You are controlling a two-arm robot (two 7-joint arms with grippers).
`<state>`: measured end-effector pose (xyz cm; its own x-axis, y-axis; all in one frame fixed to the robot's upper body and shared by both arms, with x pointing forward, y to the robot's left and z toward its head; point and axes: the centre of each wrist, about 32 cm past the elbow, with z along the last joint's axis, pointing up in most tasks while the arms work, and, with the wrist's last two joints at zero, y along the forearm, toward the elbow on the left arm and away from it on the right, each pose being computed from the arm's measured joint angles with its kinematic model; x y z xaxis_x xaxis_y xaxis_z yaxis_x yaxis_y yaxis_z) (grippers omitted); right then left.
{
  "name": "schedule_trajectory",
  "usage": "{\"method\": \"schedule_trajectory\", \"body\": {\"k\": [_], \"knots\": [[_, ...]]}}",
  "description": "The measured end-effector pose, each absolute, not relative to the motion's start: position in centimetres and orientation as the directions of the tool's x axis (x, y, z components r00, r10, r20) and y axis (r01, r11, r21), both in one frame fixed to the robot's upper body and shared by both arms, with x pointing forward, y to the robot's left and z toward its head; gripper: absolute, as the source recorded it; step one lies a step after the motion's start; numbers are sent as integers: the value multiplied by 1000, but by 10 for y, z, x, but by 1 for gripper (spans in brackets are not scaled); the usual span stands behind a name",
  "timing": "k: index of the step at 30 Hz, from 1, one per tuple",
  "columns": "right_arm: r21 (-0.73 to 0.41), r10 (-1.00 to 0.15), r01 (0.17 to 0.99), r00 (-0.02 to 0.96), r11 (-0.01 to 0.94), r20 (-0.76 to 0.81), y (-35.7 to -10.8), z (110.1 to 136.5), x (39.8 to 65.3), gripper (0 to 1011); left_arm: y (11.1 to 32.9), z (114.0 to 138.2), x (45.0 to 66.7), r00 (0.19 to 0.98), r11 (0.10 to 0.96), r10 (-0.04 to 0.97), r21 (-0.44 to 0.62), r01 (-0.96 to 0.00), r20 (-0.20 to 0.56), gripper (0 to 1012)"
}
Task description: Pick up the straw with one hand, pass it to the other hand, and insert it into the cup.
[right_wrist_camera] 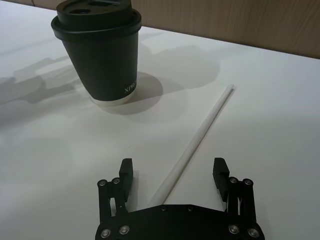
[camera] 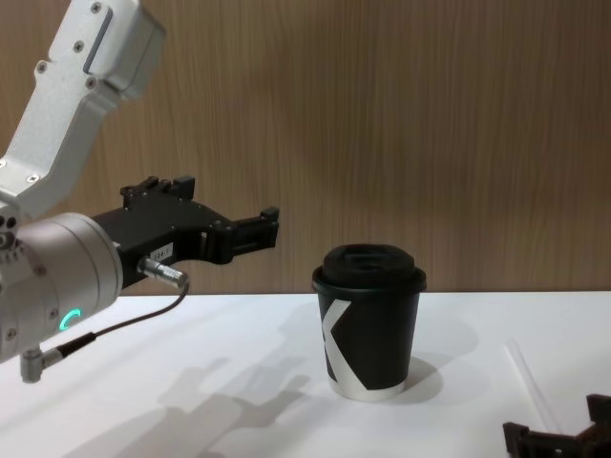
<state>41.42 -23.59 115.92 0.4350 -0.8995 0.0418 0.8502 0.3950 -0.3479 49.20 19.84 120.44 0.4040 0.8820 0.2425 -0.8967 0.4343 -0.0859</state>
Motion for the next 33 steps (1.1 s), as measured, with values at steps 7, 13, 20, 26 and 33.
{"method": "schedule_trajectory", "body": {"k": [7,13,20,26,33], "knots": [[-355,-900,846,436,398,29,-235,1158,415,1001,198,1204,492,404,434,882,-86,-897,242,1003],[-360,-904,845,428,395,11,-234,1158,416,1001,198,1204,492,404,434,882,-86,-897,243,1003],[-366,-909,844,416,391,-11,-234,1158,416,948,198,1204,492,404,434,882,-86,-897,242,1003],[-369,-912,844,410,389,-21,-233,1159,417,795,198,1204,492,404,434,882,-86,-897,242,1003],[-372,-913,844,406,387,-29,-233,1158,417,566,198,1204,492,404,434,882,-86,-897,243,1003]]}}
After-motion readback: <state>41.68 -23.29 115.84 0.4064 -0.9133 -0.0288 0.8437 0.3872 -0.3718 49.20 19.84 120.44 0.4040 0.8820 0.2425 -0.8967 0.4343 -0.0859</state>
